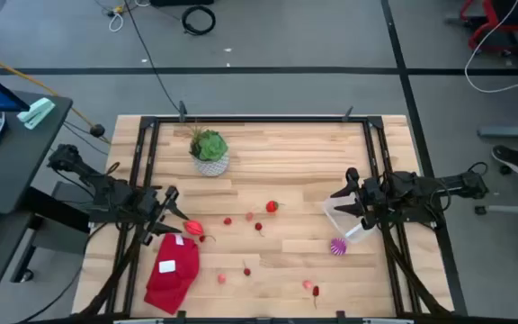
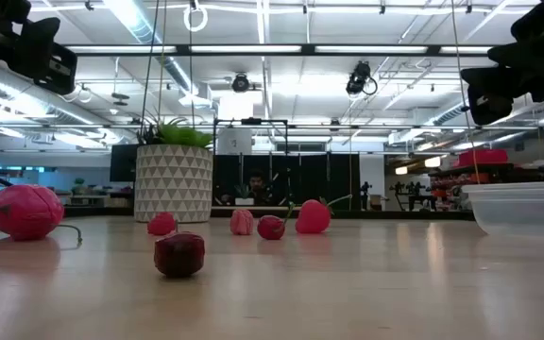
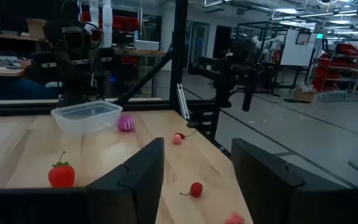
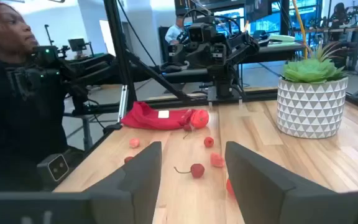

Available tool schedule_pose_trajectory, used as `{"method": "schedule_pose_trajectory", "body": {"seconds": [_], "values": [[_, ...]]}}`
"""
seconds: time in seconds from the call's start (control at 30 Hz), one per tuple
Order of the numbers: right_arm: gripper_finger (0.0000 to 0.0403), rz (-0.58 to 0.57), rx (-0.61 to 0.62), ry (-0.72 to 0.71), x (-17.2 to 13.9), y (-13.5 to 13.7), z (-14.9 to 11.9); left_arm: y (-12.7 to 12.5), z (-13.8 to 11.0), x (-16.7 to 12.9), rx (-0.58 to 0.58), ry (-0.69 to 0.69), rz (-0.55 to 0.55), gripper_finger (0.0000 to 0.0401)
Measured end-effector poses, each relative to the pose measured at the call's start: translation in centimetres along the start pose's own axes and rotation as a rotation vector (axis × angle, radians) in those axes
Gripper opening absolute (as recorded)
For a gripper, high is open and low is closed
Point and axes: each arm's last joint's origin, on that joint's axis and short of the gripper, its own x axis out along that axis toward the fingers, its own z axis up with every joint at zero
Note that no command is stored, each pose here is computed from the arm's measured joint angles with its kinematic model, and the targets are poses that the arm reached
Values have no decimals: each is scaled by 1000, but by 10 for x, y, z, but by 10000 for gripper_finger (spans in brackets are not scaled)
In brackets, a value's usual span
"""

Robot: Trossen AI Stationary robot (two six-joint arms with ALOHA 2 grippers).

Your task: Pick and placing Produce into tupperware

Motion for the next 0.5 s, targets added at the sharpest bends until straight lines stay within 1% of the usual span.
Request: {"method": "schedule_pose_trajectory", "body": {"seconds": [0.2,0.5], "values": [[187,0,0,0,0,0,0,0,0,0,0,0,0,199],[187,0,0,0,0,0,0,0,0,0,0,0,0,190]]}}
